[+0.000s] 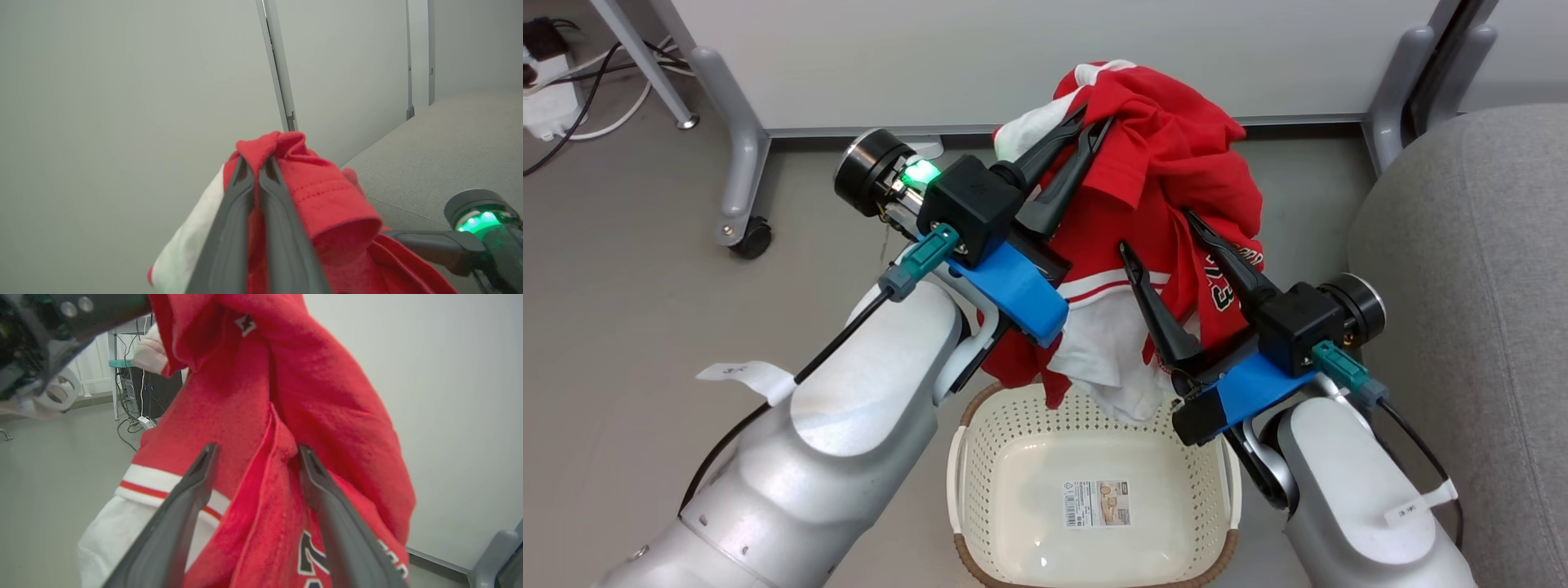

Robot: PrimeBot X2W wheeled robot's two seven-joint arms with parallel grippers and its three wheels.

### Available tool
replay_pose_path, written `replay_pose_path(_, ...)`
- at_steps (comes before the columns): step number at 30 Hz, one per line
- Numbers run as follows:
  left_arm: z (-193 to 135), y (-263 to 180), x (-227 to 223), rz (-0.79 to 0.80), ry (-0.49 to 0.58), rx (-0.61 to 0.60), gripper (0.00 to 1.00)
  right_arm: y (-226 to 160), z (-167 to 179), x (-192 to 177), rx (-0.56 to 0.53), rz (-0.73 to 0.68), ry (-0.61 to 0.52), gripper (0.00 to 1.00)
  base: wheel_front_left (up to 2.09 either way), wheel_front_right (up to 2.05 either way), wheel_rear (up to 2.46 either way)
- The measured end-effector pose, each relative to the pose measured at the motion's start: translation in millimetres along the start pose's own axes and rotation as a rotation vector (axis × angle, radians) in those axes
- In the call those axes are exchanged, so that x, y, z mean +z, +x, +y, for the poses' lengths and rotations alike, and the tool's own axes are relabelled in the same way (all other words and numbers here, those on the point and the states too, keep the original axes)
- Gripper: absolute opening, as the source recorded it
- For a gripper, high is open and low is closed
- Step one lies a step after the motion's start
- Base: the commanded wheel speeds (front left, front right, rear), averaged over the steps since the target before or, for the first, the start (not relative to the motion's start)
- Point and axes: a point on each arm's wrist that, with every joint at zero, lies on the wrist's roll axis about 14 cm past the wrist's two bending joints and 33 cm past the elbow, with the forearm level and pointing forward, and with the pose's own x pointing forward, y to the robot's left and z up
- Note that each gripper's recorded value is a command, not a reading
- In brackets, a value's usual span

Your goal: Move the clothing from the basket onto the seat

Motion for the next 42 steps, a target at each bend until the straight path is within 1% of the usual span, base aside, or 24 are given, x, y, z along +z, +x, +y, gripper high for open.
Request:
replay_pose_path(7, -7, 0, 9, -0.024, 0.012, -0.018, 0.0, 12, 10, -5, 0.033, 0.016, 0.046, 1.0, 0.0, 0.0, 0.0)
replay_pose_path(16, -14, 0, 15, -0.041, 0.021, -0.039, 0.0, 21, 17, -10, 0.06, 0.038, 0.075, 1.0, 0.0, 0.0, 0.0)
replay_pose_path(17, -15, 0, 16, -0.042, 0.021, -0.04, 0.0, 21, 18, -12, 0.06, 0.044, 0.084, 0.0, 0.0, 0.0, 0.0)
replay_pose_path(42, -15, 2, 16, -0.043, 0.018, -0.043, 0.0, 21, 21, -7, 0.069, 0.035, 0.092, 0.0, 0.0, 0.0, 0.0)
